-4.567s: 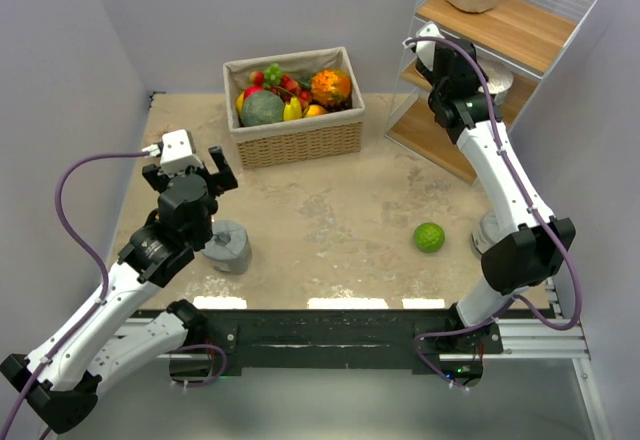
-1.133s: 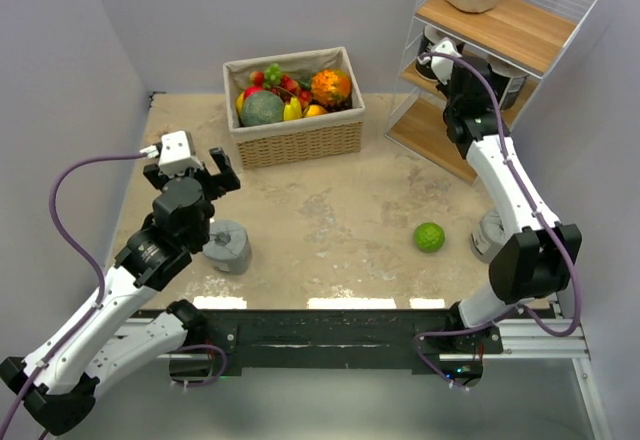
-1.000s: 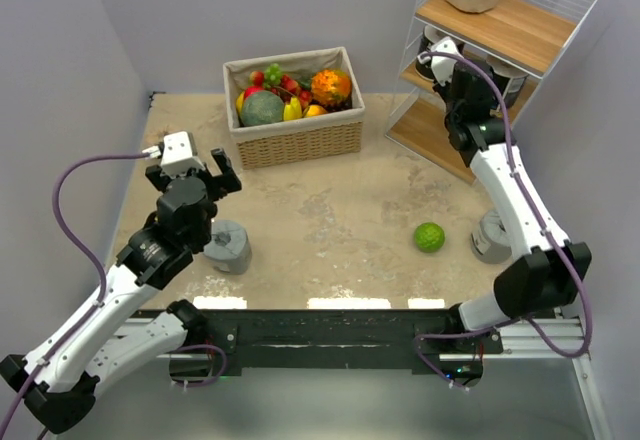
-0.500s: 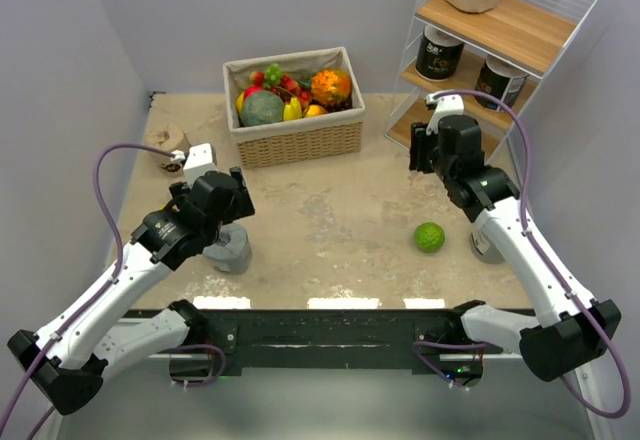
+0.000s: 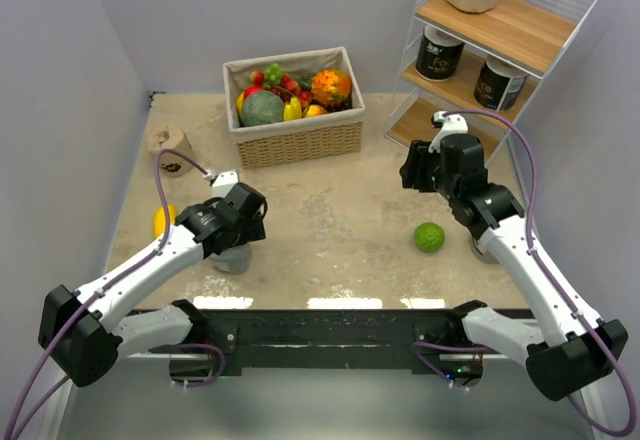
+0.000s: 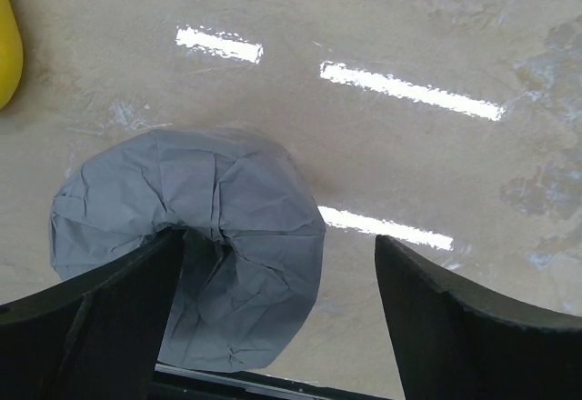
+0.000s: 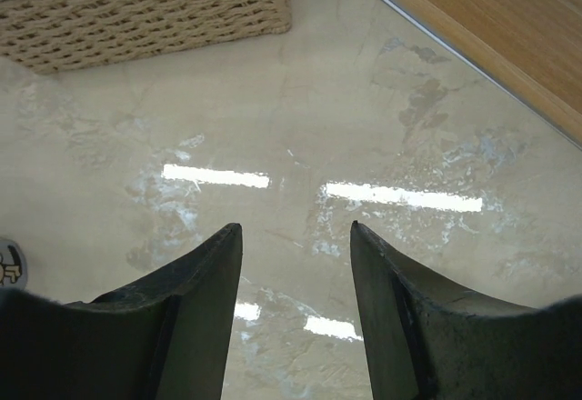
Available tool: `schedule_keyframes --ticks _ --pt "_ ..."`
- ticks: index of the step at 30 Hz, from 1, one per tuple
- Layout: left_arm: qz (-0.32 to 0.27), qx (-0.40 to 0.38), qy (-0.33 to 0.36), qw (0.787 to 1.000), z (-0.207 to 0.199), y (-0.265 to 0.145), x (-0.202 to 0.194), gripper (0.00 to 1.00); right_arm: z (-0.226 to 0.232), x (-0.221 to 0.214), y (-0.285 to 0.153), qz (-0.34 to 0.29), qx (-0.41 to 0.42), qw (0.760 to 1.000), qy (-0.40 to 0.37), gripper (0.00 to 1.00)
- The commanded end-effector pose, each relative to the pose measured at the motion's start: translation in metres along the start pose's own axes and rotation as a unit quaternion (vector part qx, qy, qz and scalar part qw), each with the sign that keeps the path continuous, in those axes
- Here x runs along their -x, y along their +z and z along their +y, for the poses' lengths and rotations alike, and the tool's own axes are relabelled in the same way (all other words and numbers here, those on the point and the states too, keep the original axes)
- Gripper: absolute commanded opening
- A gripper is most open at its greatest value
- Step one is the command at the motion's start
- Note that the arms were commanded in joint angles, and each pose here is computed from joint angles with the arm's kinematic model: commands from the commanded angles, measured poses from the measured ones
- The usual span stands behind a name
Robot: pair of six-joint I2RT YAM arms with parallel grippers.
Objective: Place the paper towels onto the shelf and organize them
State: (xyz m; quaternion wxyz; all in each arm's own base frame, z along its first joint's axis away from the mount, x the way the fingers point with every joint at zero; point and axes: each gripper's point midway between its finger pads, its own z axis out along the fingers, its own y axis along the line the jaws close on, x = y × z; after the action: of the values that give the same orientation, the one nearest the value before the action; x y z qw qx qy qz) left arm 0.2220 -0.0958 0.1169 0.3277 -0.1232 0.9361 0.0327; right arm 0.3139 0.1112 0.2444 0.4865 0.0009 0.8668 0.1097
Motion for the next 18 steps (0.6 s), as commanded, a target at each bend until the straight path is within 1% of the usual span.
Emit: schedule_keyframes --ticks 1,2,4,5,7,8,10,11,13,14,15,17,18 --pt "-0.015 0.021 -0.006 1.0 0.001 0.009 0.003 0.85 0.01 0.006 -0.004 -0.018 0.025 0.999 0.017 0.55" --pt "-0.012 0.022 -0.001 1.0 0.0 0.012 0.002 0.79 0.009 0.004 -0.004 -0.016 0.025 0.999 0.017 0.55" --pt "-0.012 0.018 0.012 1.0 -0.003 0.017 0.001 0.73 0.01 0.003 -0.004 -0.012 0.028 0.999 0.017 0.55" --pt "-0.012 0.016 0.019 1.0 -0.004 0.018 0.001 0.67 0.01 0.002 -0.004 -0.01 0.029 0.999 0.018 0.55" --pt "-0.009 0.01 0.026 1.0 -0.01 0.022 0.001 0.59 0.011 0.003 -0.006 -0.012 0.031 0.999 0.019 0.55" --pt "-0.009 0.004 0.034 0.999 -0.012 0.022 0.001 0.52 0.011 0.003 -0.007 -0.013 0.031 0.999 0.018 0.55" --pt "-0.007 -0.021 0.041 0.999 -0.024 0.023 0.002 0.45 0.01 0.004 -0.01 -0.016 0.03 0.999 0.016 0.55" --pt "-0.002 -0.04 0.058 0.998 -0.031 0.022 0.001 0.4 0.009 0.005 -0.011 -0.016 0.028 0.999 0.015 0.55" --pt "-0.016 -0.078 0.064 0.995 -0.049 0.019 0.008 0.37 0.008 0.007 -0.014 -0.02 0.025 0.999 0.013 0.55" --pt "-0.016 -0.106 0.082 0.991 -0.061 0.014 0.008 0.35 0.007 0.008 -0.015 -0.022 0.024 0.999 0.011 0.55" --pt "-0.031 -0.13 0.082 0.988 -0.073 0.009 0.016 0.35 0.004 0.009 -0.016 -0.025 0.014 1.0 0.011 0.55" --pt "-0.038 -0.172 0.105 0.979 -0.094 0.0 0.019 0.34 -0.002 0.009 -0.018 -0.024 0.002 1.0 0.005 0.55" --pt "-0.054 -0.199 0.105 0.973 -0.108 -0.007 0.029 0.34 -0.007 0.011 -0.02 -0.028 -0.012 1.0 0.002 0.55"
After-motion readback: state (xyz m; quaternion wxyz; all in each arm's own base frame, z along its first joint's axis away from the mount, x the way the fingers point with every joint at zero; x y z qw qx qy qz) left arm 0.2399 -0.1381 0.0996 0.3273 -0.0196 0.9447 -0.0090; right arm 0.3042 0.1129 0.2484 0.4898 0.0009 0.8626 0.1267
